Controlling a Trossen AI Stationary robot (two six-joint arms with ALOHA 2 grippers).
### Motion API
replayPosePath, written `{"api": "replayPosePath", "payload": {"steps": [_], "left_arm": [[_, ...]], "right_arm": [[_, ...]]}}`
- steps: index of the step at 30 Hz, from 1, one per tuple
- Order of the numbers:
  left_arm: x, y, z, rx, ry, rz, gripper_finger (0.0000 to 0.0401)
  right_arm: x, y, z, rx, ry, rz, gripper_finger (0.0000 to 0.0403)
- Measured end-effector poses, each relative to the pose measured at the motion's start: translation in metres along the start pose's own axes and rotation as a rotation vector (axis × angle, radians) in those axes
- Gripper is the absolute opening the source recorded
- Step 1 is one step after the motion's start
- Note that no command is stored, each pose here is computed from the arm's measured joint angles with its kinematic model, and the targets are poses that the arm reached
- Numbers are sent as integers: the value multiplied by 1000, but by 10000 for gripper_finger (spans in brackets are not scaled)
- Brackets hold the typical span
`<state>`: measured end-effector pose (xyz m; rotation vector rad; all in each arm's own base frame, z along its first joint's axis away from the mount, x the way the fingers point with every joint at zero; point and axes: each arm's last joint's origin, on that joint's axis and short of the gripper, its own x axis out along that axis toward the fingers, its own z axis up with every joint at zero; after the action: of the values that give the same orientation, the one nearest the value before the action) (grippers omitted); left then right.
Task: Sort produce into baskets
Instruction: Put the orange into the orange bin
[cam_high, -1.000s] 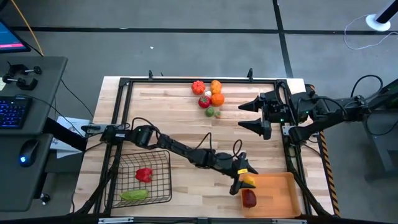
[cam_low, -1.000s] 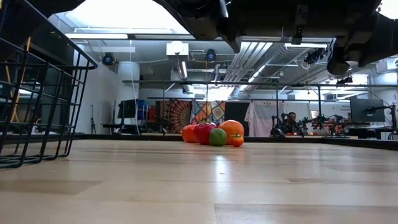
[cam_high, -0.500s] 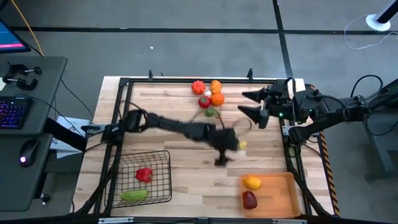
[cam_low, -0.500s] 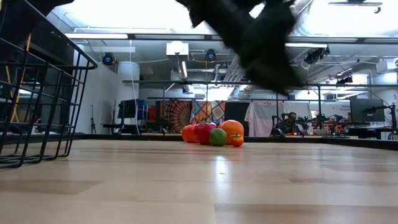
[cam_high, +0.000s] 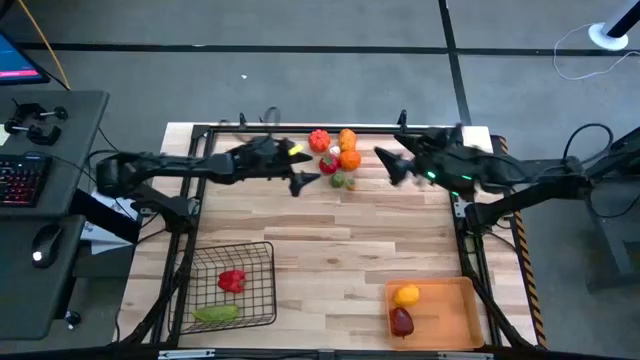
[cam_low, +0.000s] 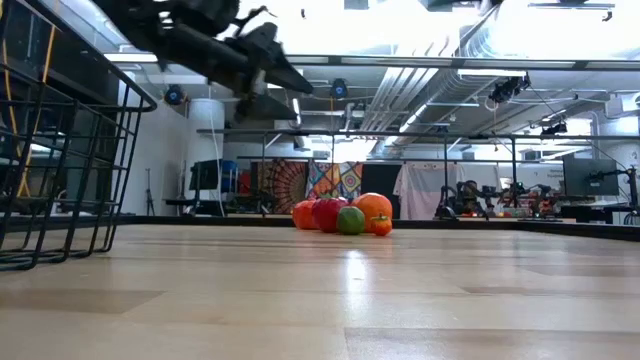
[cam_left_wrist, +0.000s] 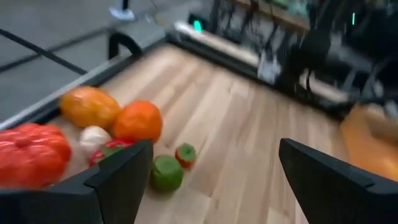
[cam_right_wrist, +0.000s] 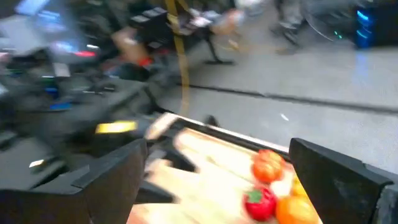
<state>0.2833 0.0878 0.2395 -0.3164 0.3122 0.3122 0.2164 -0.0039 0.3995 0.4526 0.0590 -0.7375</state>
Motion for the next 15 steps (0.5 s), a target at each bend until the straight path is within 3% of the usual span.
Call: {"api": "replayPosePath", "payload": {"steps": [6,11,15], "left_arm": [[-31,2,7,-46,-94,33,337],[-44,-2,16,-55,-141,9,337],[-51,-4,19,-58,-141,-21,337]], "right_arm": [[92,-53,-14,284,296,-152,387],[150,-96,-42,370,592,-212,387],[180,-110,-70,406,699,-277,387]]}}
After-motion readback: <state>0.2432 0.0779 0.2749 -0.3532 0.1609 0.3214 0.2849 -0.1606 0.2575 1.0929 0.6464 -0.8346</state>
